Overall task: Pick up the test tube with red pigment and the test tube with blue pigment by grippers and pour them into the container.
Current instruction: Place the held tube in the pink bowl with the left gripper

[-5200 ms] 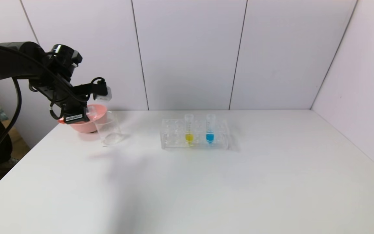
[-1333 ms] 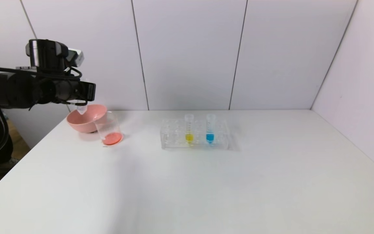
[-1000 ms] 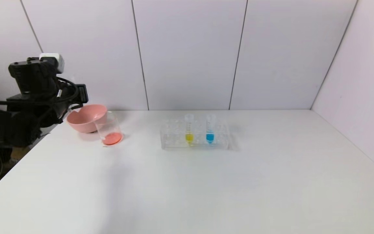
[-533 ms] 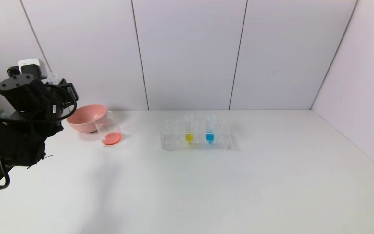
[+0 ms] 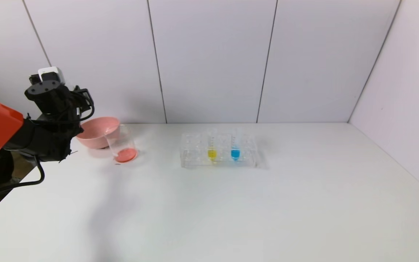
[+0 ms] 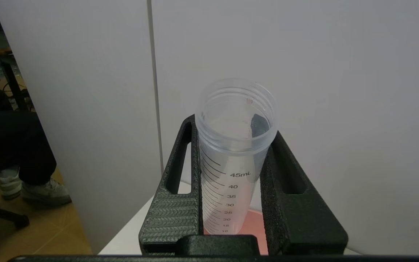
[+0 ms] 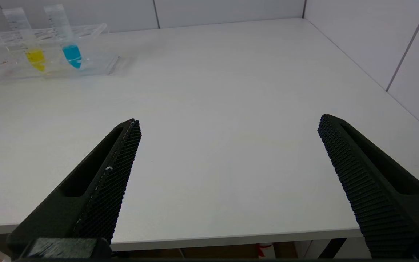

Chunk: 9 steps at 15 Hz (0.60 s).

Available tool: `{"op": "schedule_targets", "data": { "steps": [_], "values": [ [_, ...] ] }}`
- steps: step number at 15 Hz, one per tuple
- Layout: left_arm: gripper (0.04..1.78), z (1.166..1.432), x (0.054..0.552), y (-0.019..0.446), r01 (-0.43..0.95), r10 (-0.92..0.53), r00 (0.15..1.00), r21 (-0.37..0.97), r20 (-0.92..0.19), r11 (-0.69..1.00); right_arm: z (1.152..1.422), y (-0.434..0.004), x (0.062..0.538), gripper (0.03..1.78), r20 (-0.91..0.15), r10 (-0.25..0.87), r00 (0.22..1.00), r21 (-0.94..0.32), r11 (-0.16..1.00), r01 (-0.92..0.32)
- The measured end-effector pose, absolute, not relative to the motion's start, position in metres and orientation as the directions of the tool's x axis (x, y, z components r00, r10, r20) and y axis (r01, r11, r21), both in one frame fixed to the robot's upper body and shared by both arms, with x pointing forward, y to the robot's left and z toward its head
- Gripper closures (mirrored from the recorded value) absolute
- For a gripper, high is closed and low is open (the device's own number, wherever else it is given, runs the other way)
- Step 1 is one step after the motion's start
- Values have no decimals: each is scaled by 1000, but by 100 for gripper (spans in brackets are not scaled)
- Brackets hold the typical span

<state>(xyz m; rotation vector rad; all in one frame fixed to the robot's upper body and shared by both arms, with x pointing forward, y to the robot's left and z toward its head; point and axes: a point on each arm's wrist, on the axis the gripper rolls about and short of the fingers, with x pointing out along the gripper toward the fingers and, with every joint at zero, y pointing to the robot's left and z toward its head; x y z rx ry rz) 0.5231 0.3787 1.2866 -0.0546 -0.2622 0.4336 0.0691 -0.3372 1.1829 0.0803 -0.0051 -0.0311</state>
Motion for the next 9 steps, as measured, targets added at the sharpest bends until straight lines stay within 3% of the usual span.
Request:
{"op": "schedule_targets", "data": {
  "steps": [9],
  "values": [
    [132, 1274, 539, 382, -417, 431, 879, -109, 206, 902, 1183, -337, 69, 4, 4, -32, 999, 80, 996, 32]
  ]
}}
